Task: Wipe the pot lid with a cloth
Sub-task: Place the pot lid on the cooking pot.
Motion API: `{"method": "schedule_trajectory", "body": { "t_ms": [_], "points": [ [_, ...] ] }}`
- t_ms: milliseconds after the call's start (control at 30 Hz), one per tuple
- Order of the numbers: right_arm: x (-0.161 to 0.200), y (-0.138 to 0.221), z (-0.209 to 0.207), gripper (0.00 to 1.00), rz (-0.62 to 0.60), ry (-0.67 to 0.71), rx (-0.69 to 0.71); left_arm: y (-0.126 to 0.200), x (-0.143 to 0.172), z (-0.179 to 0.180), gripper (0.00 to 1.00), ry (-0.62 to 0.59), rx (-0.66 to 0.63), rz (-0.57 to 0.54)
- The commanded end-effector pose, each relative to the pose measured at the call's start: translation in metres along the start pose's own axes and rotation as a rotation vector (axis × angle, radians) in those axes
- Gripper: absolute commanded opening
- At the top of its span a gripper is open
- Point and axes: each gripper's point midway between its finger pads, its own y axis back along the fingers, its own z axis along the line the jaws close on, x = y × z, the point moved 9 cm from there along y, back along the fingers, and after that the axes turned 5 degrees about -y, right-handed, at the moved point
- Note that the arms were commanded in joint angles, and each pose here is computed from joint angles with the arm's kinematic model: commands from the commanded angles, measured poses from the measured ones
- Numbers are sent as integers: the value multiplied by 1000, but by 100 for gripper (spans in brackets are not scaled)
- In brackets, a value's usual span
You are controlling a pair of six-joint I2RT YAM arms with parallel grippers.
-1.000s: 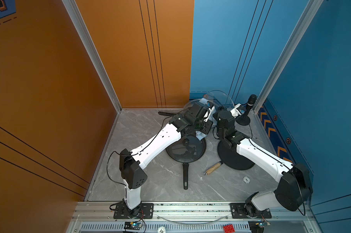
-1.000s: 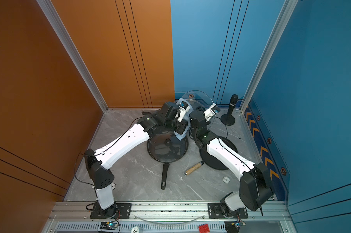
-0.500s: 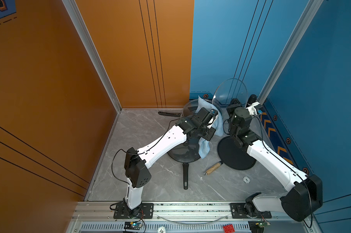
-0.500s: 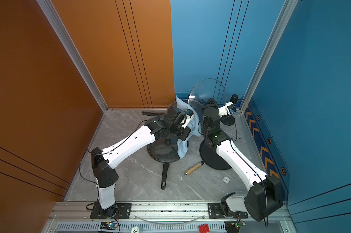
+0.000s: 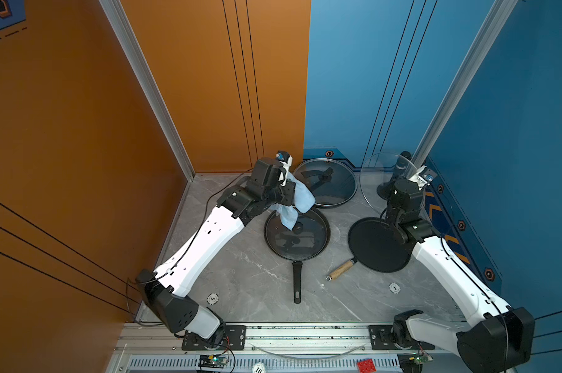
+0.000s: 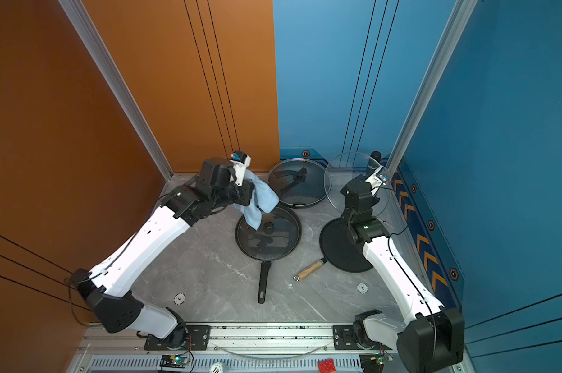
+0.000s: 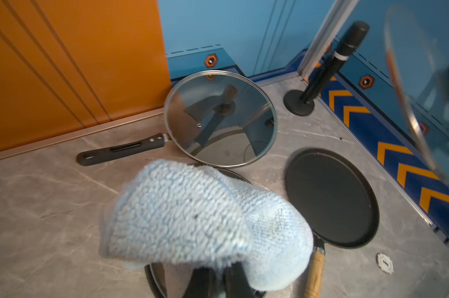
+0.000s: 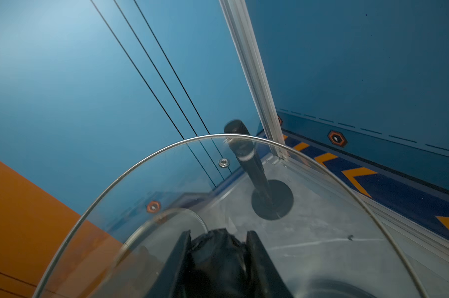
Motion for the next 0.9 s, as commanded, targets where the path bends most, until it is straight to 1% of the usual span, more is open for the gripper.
{"method": "schedule_trajectory", "body": {
  "t_ms": [0, 167, 267, 367, 533, 667, 800, 867],
  "points": [
    [39, -6, -22, 0, 99, 144, 46, -1, 8, 16, 0, 71, -60, -21],
    [83, -13, -50, 0, 132, 135, 84, 8, 12, 27, 0, 97, -98, -38],
    [106, -19, -62, 0, 164, 161, 111, 11, 12, 29, 0, 109, -105, -49],
    [123, -25, -70, 0, 194, 150, 135, 14, 13, 30, 0, 115, -110, -54],
    [144, -29, -80, 0, 205, 99, 163, 22, 16, 32, 0, 127, -133, -66],
    [160, -31, -91, 0, 221, 79, 217, 30, 20, 34, 0, 137, -149, -78],
    [164, -27, -100, 0, 211, 59, 284, 35, 22, 36, 0, 145, -161, -85],
    [166, -25, -104, 0, 205, 62, 293, 35, 23, 36, 0, 146, -164, -83]
  ]
}}
